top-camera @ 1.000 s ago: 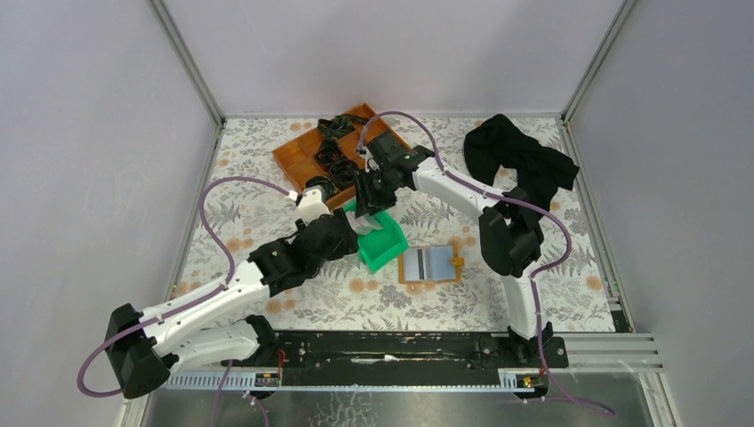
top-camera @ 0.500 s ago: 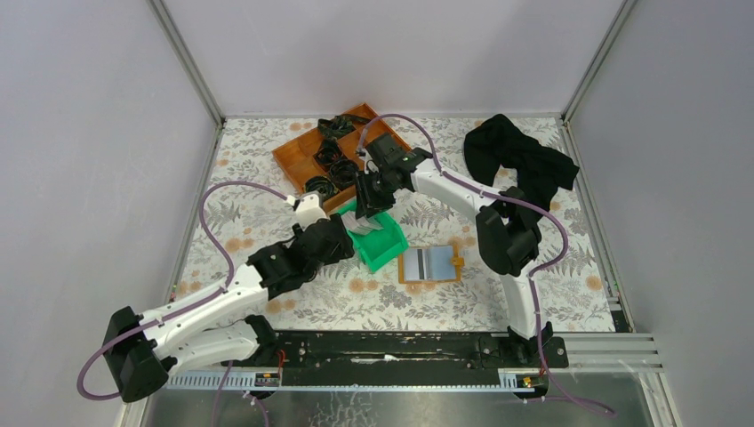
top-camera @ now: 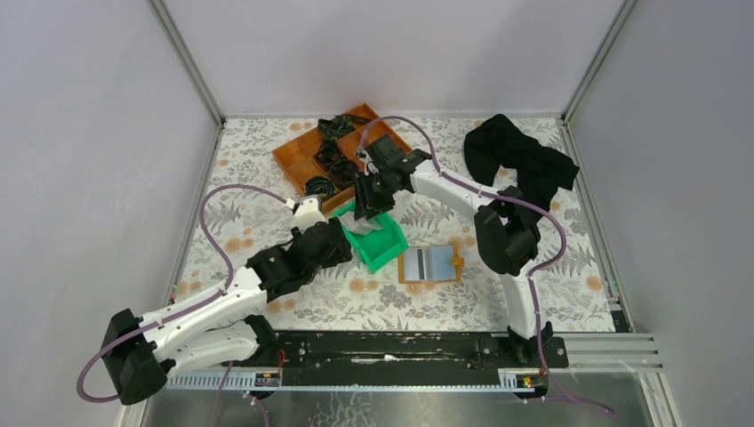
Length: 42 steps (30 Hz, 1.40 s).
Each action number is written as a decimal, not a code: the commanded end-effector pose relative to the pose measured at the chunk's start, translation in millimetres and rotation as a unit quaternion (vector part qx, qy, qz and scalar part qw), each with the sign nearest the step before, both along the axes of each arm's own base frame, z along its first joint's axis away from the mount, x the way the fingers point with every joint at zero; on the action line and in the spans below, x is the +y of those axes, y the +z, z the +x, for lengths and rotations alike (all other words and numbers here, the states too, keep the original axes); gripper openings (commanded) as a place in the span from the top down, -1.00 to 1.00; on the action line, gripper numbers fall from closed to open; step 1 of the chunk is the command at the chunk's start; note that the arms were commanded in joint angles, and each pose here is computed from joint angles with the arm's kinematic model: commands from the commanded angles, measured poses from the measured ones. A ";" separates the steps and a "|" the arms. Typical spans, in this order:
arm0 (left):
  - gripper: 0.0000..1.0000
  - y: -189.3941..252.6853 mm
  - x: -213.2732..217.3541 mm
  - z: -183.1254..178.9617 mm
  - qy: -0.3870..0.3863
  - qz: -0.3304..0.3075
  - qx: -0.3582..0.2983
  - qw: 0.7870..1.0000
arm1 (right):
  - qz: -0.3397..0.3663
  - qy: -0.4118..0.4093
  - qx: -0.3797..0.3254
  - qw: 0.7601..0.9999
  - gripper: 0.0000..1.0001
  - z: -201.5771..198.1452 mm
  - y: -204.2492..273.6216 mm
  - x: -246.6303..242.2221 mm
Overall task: Put the credit cards into the card holder
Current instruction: Pick up the credit card from the storage box.
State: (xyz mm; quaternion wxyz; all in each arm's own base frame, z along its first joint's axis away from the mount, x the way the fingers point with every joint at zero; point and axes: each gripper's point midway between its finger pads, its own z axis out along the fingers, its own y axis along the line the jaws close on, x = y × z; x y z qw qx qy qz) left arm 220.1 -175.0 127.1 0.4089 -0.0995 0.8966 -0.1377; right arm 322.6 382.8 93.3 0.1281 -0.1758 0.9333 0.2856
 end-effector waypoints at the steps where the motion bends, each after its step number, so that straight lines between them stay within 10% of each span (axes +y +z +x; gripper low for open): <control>1: -0.37 7.4 -3.9 5.1 -0.003 -0.020 -0.019 1.000 | -0.008 0.004 0.013 1.000 0.03 -6.6 -13.4 1.8; 17: -0.37 5.2 -1.3 4.4 -0.006 -0.018 -0.020 1.000 | -0.004 -0.003 0.014 1.000 0.55 -4.4 -8.3 3.8; 42: -0.37 3.8 -9.0 15.5 -0.019 -0.018 -0.017 0.999 | 0.018 0.002 0.002 1.000 0.52 0.7 24.5 13.7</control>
